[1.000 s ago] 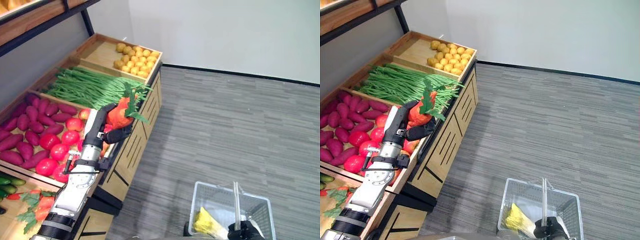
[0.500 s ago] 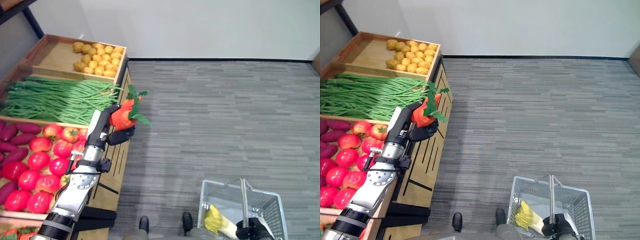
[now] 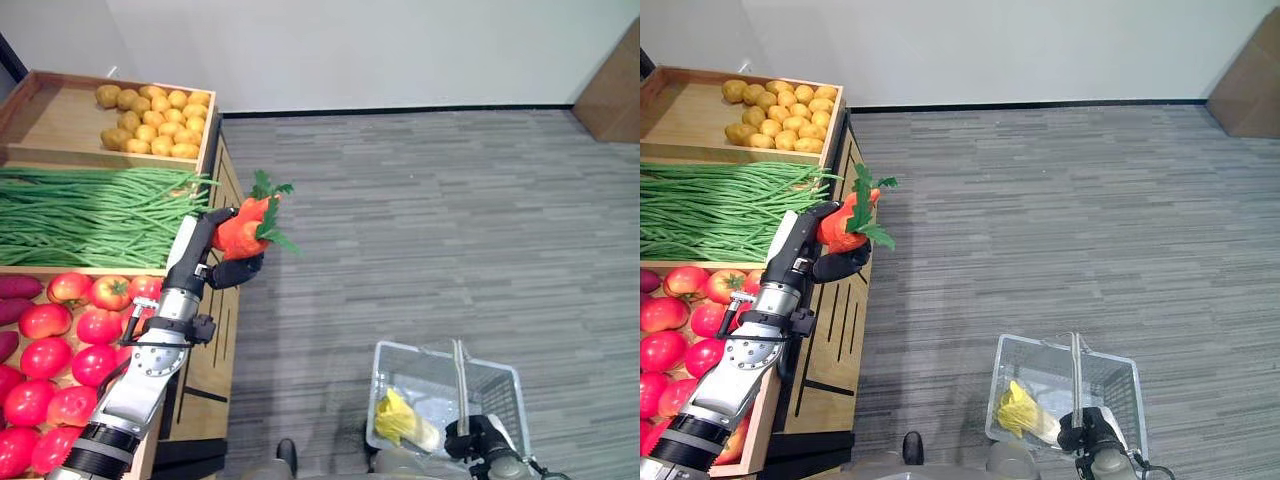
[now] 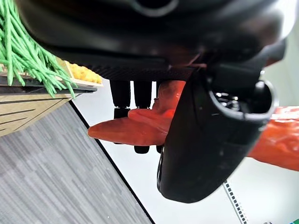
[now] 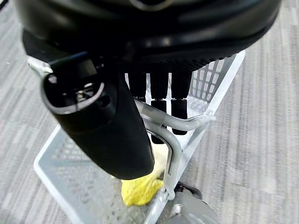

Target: Get the vegetables into the basket

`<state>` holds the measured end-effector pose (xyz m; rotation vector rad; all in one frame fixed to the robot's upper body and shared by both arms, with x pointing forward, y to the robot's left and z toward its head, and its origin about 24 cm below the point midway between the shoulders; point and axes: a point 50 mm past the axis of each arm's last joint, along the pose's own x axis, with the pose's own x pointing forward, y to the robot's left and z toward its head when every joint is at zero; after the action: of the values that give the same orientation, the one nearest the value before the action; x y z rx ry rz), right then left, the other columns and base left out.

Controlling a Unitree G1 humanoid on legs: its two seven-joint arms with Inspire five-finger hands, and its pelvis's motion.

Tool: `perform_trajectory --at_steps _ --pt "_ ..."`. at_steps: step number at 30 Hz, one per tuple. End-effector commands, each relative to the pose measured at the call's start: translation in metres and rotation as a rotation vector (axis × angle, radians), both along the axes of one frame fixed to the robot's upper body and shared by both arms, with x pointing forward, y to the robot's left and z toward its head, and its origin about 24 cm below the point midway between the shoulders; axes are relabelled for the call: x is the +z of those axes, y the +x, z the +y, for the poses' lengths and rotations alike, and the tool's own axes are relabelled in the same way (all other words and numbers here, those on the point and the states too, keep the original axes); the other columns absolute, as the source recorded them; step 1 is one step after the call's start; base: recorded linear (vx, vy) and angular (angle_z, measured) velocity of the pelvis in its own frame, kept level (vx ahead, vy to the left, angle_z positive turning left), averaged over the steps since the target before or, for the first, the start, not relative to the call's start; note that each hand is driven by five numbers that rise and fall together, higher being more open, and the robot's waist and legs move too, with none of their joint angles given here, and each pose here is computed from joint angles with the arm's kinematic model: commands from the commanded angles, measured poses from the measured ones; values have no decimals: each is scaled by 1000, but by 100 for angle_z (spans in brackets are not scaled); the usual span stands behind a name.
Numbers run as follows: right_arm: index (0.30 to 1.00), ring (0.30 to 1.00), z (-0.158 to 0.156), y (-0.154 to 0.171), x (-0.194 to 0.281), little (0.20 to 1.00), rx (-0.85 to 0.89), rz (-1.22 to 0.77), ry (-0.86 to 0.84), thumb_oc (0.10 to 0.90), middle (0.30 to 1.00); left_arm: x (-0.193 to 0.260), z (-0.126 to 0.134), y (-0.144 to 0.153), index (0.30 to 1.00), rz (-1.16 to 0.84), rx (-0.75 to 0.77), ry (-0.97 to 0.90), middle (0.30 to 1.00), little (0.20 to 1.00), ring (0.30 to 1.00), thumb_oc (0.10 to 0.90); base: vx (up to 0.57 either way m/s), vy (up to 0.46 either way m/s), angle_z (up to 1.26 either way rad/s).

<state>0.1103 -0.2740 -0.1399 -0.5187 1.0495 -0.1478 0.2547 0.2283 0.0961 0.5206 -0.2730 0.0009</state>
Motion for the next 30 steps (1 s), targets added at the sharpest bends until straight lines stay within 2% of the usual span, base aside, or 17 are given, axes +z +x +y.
perform_trajectory --at_steps 1,9,12,14,22,30 --pt "300 300 -23 15 17 300 52 -86 -93 400 300 55 0 5 300 -268 -36 -1 300 300 300 400 32 -122 -6" --pt "300 300 -42 95 93 300 194 -473 -214 400 300 44 -20 16 300 -206 -132 25 300 300 300 400 6 -103 2" --pt "300 300 -31 141 156 300 352 -733 -218 400 300 37 -44 24 300 -152 -268 113 300 300 300 400 9 -98 17" --pt "300 300 -16 159 182 300 452 -831 -187 400 300 33 -58 28 300 -128 -351 219 300 300 300 400 4 -26 1" --pt "300 300 13 186 230 300 641 -990 -175 400 300 21 -76 37 300 -100 -491 562 300 300 300 400 9 3 -5" --pt "300 300 34 206 248 300 697 -1052 -158 400 300 4 -85 50 300 -81 -495 720 300 300 300 400 2 6 -4"
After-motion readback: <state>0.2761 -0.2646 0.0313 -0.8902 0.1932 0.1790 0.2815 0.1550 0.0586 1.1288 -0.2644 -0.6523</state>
